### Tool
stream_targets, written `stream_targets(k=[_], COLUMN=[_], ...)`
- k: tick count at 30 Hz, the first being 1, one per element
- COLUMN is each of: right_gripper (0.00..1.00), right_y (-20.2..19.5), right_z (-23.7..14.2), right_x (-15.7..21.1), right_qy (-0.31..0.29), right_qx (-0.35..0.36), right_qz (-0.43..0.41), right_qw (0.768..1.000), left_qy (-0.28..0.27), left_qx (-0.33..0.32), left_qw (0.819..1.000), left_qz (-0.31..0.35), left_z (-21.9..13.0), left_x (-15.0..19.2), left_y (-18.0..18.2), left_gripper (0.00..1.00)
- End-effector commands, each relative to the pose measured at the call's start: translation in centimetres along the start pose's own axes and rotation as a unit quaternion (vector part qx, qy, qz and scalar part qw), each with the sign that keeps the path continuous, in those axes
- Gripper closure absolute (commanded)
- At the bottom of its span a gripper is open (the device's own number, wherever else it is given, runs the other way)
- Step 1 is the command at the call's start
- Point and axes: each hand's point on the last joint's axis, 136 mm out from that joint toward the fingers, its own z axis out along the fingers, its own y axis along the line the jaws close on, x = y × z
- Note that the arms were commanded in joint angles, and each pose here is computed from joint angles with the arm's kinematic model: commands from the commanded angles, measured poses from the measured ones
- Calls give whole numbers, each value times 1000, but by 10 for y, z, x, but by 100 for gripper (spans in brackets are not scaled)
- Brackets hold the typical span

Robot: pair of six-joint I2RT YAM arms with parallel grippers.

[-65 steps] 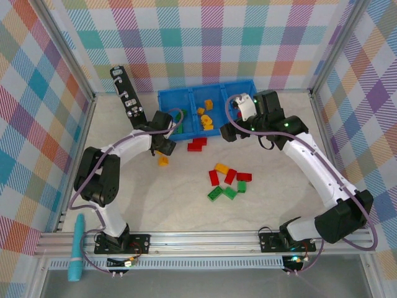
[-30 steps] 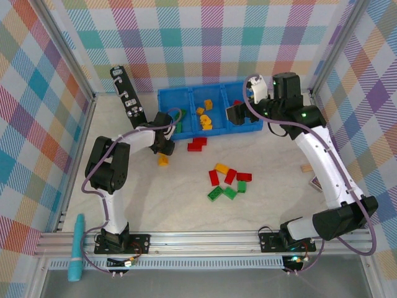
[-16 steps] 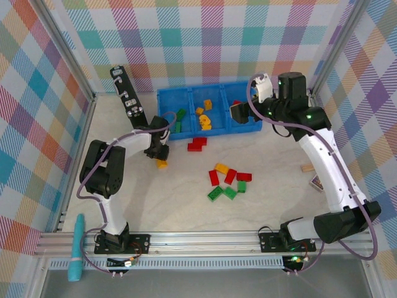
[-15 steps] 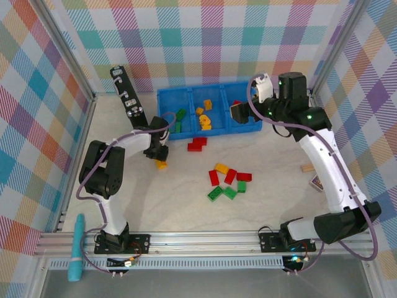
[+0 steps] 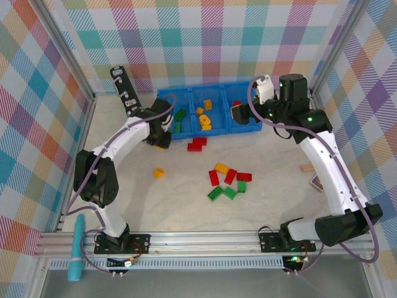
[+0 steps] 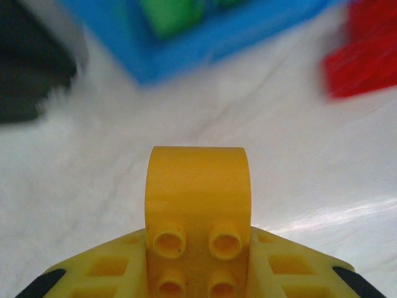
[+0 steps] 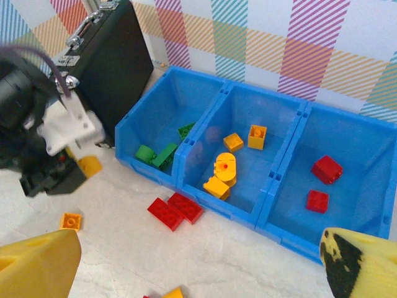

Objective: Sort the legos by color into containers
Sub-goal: Pick up the lego from the middle-left of the table, then place the lego in the container, then pick up the lego from the middle-left of the table.

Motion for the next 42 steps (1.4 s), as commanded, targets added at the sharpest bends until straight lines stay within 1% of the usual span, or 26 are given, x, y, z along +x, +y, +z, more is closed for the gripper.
stream_targets(k=[1,4,6,8,11,14,18,22,23,25,26,28,30,33,36,38,40,42], right_gripper=[1,1,1,1,1,1,1,1,1,1,1,1,1,1,1,1,1,1], right_y=[-1,-1,-2,0,2,5,7,7,7,7,7,7,6,6,5,4,4,4], right_z=[-11,-16,-19,-22,-24,-25,-28,-32,-33,-33,-32,-32,-30,-28,-27,-27,-26,-26], right_x=[-7,-8,-7,-6,-4,-2,-2,-4,-4,-4,-4,-4,-3,-2,-1,2,5,8], right_qy=[-21,-24,-26,-28,-30,-31,-38,-43,-44,-45,-45,-45,-44,-43,-44,-41,-42,-43], right_qx=[11,16,21,21,16,9,9,11,12,12,12,13,12,11,14,17,17,16], right_qz=[-8,-11,-11,-11,-6,-6,-9,-11,-11,-11,-11,-12,-11,-11,-11,-10,-10,-10], right_qw=[1000,1000,999,999,999,999,999,999,999,999,999,999,999,999,999,999,999,999], left_qy=[-49,-112,-166,-223,-288,-318,-335,-337,-334,-327,-323,-321,-323,-327,-325,-315,-300,-262], left_qx=[20,22,25,38,42,32,23,0,-3,-5,-6,-5,-3,-8,-16,-30,-40,-42], left_qw=[998,993,985,973,957,947,942,942,943,945,946,947,947,945,945,948,953,964], left_qz=[24,41,44,41,21,13,8,2,1,-1,-1,-2,-1,3,16,20,17,-1], left_z=[-39,-56,-66,-72,-71,-54,-21,5,12,22,27,28,22,2,-35,-65,-88,-95], left_x=[-34,-76,-106,-137,-174,-200,-225,-240,-241,-243,-242,-241,-240,-238,-230,-212,-185,-145], left_y=[-25,-47,-60,-76,-89,-99,-109,-109,-109,-108,-107,-107,-107,-97,-86,-72,-56,-38], left_gripper=[67,68,68,68,68,68,68,68,66,57,55,51,47,46,46,46,42,39])
